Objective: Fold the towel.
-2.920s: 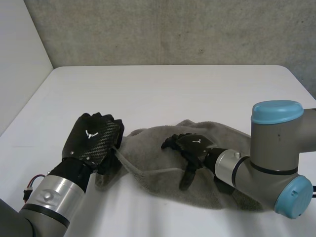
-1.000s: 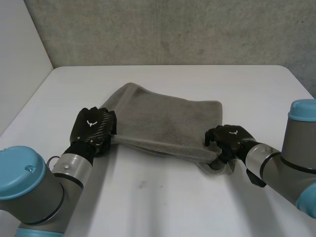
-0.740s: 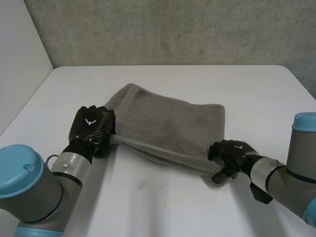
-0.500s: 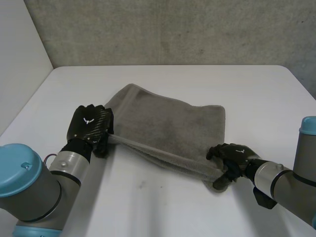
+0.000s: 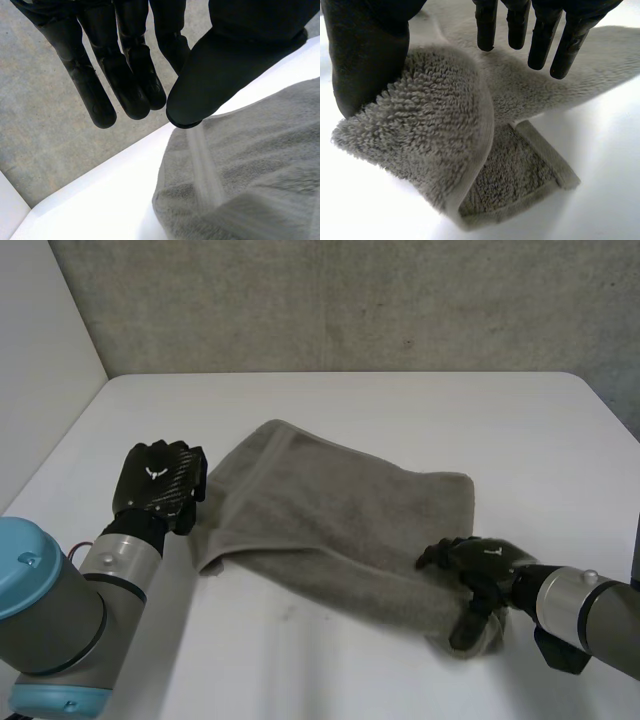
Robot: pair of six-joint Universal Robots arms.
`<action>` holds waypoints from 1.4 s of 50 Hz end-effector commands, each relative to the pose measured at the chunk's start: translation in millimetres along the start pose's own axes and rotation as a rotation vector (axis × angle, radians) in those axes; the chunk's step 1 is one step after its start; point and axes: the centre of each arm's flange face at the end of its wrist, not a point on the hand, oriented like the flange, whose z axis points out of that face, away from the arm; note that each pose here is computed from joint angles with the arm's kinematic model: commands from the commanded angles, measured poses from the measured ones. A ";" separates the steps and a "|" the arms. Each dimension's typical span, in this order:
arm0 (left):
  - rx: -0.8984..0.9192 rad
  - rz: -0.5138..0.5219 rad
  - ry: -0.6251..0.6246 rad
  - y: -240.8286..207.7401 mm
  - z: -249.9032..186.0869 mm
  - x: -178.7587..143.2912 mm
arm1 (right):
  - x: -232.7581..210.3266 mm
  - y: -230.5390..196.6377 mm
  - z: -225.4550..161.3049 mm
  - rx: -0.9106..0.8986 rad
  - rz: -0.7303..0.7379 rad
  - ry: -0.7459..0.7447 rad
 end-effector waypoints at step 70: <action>0.638 -0.039 -0.016 -226.8 -38.8 -30.8 | -5.7 -218.3 -181.8 0.863 -0.416 0.327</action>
